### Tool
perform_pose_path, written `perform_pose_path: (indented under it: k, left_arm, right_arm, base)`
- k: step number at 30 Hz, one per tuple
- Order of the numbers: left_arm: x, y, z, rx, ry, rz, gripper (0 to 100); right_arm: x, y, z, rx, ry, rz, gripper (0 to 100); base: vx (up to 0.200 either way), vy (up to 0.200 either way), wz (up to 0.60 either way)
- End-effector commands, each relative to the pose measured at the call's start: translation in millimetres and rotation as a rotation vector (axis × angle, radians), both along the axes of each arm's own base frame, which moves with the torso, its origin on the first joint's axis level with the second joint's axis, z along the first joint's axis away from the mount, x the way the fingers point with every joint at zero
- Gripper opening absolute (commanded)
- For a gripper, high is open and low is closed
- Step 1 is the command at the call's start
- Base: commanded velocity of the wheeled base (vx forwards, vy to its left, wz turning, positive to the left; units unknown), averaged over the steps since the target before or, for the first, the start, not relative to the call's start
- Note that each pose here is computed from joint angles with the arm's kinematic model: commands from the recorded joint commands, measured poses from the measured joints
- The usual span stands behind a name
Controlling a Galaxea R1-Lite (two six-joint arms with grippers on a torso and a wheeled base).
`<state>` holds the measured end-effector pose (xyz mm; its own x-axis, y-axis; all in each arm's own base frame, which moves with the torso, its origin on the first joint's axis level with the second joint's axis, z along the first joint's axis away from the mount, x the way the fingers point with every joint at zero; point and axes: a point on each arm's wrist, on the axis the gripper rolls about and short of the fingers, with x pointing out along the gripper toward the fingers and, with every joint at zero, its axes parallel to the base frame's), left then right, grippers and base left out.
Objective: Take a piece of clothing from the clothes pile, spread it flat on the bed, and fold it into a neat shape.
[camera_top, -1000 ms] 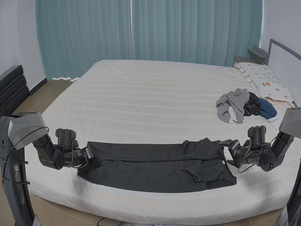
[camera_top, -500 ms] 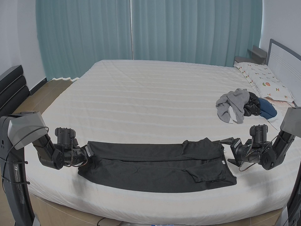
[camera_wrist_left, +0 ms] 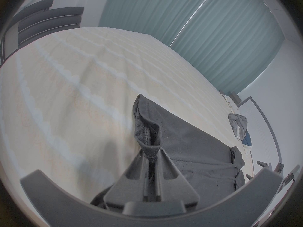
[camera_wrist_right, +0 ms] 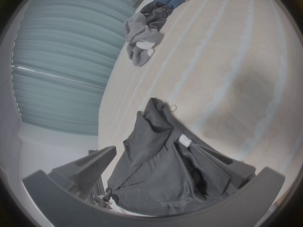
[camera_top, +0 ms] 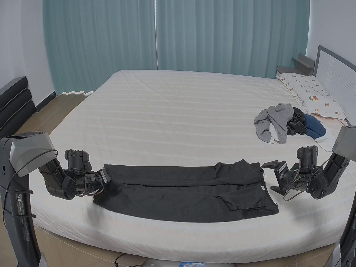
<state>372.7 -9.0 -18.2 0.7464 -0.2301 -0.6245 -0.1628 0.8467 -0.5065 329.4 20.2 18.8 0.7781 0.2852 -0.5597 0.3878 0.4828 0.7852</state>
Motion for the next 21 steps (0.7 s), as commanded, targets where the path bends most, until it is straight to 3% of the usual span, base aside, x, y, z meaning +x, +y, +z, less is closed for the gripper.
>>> perform_pose_path:
  k: [1, 8, 21]
  left_arm:
    - [0.7, -0.5, 3.0, -0.012, -0.006, 0.008, 0]
    - [10.9, -1.3, 9.4, -0.073, -0.026, 0.055, 0]
    - [6.6, -5.3, 22.4, -0.089, -0.047, 0.054, 0]
  right_arm:
    - [0.7, -0.4, -0.4, 0.0, -0.001, -0.001, 100]
    - [0.9, -0.3, -4.5, 0.003, 0.011, 0.002, 100]
    - [4.3, -8.0, -9.6, 0.013, 0.022, -0.013, 100]
  base:
    - [0.0, 0.0, 0.0]
    - [0.0, 0.0, 0.0]
    - [0.0, -0.2, 0.0]
